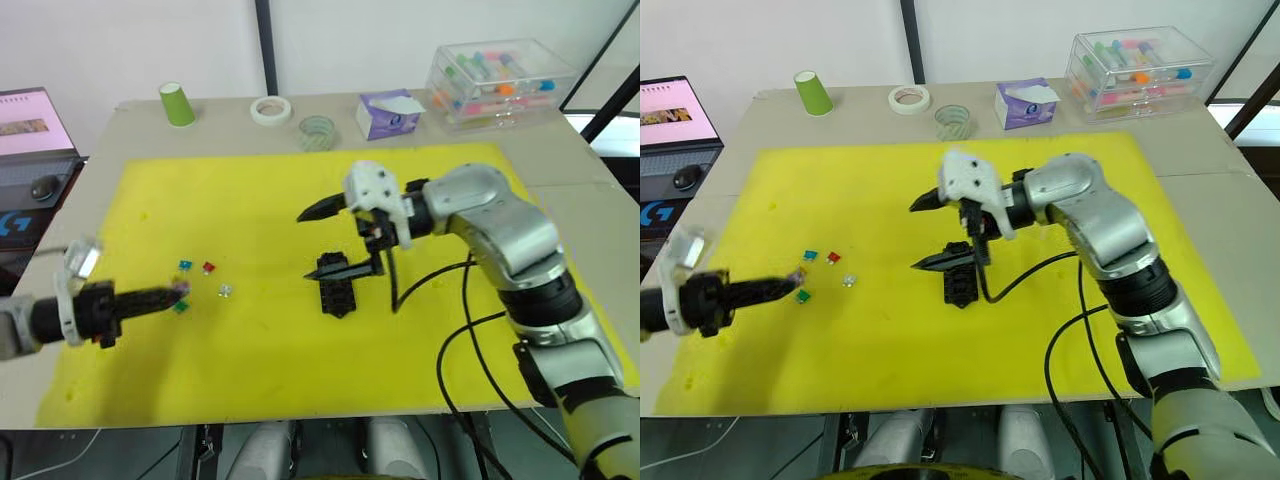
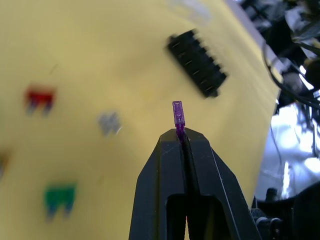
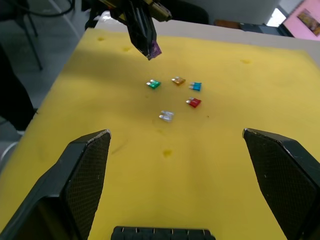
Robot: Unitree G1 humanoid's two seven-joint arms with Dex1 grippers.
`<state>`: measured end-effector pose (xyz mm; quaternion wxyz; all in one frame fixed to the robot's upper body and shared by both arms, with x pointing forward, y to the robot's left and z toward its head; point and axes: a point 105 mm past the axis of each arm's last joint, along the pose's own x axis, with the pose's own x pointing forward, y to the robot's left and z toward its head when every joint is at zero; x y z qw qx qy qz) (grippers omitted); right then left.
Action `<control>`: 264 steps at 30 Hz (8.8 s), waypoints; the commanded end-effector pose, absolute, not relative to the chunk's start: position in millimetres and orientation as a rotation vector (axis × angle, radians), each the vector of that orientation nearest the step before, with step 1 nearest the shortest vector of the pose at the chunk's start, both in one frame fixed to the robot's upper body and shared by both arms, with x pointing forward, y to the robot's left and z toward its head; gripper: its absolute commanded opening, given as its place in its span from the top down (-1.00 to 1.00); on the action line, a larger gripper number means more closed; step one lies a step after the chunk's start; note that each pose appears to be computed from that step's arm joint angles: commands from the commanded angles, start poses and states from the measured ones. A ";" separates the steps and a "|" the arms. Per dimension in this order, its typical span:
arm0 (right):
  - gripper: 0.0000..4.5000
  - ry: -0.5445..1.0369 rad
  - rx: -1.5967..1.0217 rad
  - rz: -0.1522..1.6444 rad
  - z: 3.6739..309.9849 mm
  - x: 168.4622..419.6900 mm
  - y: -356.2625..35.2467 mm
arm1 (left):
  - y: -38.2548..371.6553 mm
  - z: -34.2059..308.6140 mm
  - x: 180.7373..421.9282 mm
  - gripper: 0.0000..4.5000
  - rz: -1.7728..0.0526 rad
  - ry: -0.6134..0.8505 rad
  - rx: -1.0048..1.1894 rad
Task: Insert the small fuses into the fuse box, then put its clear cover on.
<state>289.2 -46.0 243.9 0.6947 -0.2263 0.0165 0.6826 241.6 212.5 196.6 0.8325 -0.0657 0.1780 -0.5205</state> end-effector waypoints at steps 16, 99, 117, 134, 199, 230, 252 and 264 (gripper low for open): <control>-0.28 0.190 -0.287 1.490 281.6 259.2 -63.6 | 96.0 234.3 255.6 1.00 -1.507 0.065 0.213; 1.00 0.242 -0.739 1.557 162.1 280.4 -81.2 | 86.0 130.1 275.5 -0.98 -1.327 0.121 0.524; 1.00 0.343 -0.782 1.530 149.0 280.2 -83.7 | 82.2 131.0 276.4 -0.98 -1.325 0.107 0.536; 1.00 0.304 -0.883 1.503 145.5 283.9 -81.2 | 80.0 132.2 277.1 -0.98 -1.323 0.104 0.537; 0.99 0.321 -0.728 1.533 150.2 277.9 -75.2 | 80.8 130.8 275.7 -1.00 -1.315 0.108 0.539; 0.99 0.205 -0.718 1.350 217.7 298.9 -119.7 | 171.7 191.5 253.9 -1.00 -1.058 0.200 0.414; -0.99 0.490 -0.752 0.902 202.1 330.8 -275.4 | 398.0 191.1 172.7 -1.00 -0.439 0.508 0.289; -0.99 0.467 -0.740 0.920 206.9 328.9 -266.9 | 385.6 181.0 189.6 -1.00 -0.529 0.478 0.325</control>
